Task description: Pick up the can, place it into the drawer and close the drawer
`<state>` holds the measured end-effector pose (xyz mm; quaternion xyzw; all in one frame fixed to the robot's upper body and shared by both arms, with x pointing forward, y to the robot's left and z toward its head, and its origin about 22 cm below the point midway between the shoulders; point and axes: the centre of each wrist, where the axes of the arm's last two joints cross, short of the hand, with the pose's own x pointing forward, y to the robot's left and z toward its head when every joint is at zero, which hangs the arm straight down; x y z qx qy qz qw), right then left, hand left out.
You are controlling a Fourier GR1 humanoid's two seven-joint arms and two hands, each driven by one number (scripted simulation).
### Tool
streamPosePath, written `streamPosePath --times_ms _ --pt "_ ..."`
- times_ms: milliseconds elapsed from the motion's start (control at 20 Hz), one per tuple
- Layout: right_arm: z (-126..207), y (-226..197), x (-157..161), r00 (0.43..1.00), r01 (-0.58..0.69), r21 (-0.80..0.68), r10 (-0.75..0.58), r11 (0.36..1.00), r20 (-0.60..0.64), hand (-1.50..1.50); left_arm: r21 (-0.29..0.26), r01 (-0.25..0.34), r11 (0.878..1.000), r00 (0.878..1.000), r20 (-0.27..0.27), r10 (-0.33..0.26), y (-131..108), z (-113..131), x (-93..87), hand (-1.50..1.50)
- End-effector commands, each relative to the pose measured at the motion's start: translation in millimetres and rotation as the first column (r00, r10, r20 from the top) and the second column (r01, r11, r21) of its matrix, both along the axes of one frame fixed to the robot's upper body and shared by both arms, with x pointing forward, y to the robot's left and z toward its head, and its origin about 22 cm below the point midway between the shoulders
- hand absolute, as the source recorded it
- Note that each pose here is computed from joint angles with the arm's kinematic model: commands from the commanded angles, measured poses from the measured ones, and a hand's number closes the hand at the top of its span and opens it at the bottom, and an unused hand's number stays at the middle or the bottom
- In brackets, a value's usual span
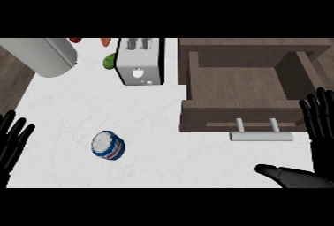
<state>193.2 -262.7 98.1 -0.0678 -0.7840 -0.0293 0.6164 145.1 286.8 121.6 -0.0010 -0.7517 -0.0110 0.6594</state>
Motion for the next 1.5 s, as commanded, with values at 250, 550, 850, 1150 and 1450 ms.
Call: streamPosePath --times_ms 250,550,850,1150,1450 --pt "19 -3 -18 1.000 -0.009 -0.014 0.009 1.000 0.010 -1.50 0.004 -0.004 1.000 0.998 -0.069 0.004 -7 -8 25.8 -1.50" --pt "13 -20 2 1.000 0.023 0.009 -0.023 1.000 0.013 -1.50 0.021 0.013 1.000 0.994 -0.113 -0.011 -36 -66 21.5 -1.50" --pt "-2 -9 -6 1.000 0.013 -0.018 -0.013 1.000 0.018 -1.50 0.057 0.000 0.998 0.992 -0.126 0.007 -56 -113 18.9 -1.50" --pt "32 -24 -31 0.999 0.023 -0.008 -0.023 1.000 0.031 -1.50 0.054 -0.046 0.997 0.987 -0.152 0.053 -42 -137 14.3 -1.50" --pt "23 -20 -19 1.000 0.026 -0.015 -0.025 1.000 0.014 -1.50 0.061 -0.094 0.994 0.980 -0.171 0.103 -36 -169 29.4 -1.50"
